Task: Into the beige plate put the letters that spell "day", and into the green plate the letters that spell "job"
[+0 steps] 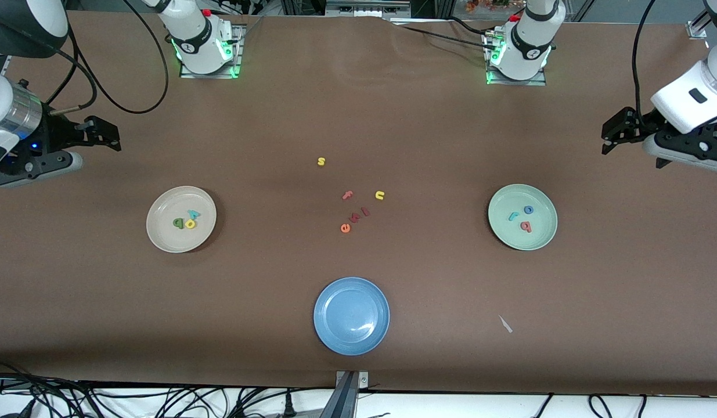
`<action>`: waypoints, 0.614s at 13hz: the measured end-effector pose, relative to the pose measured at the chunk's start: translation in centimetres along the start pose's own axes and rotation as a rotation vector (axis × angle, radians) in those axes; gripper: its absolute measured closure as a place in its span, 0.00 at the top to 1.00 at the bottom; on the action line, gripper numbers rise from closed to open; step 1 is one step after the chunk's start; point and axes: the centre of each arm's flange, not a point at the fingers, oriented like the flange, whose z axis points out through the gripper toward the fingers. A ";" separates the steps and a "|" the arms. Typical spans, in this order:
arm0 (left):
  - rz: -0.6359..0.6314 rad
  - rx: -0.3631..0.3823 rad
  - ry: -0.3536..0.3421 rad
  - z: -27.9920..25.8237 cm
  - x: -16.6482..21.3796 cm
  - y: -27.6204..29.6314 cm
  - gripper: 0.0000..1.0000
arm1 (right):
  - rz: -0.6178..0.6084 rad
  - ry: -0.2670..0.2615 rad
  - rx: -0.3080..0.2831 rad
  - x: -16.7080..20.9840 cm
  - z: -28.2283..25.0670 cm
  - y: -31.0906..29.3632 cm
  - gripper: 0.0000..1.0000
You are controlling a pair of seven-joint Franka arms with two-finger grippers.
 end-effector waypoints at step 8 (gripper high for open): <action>-0.002 -0.007 -0.029 0.0 -0.3 0.5 1.00 | 0.147 0.003 0.005 -1.8 -1.1 1.1 1.00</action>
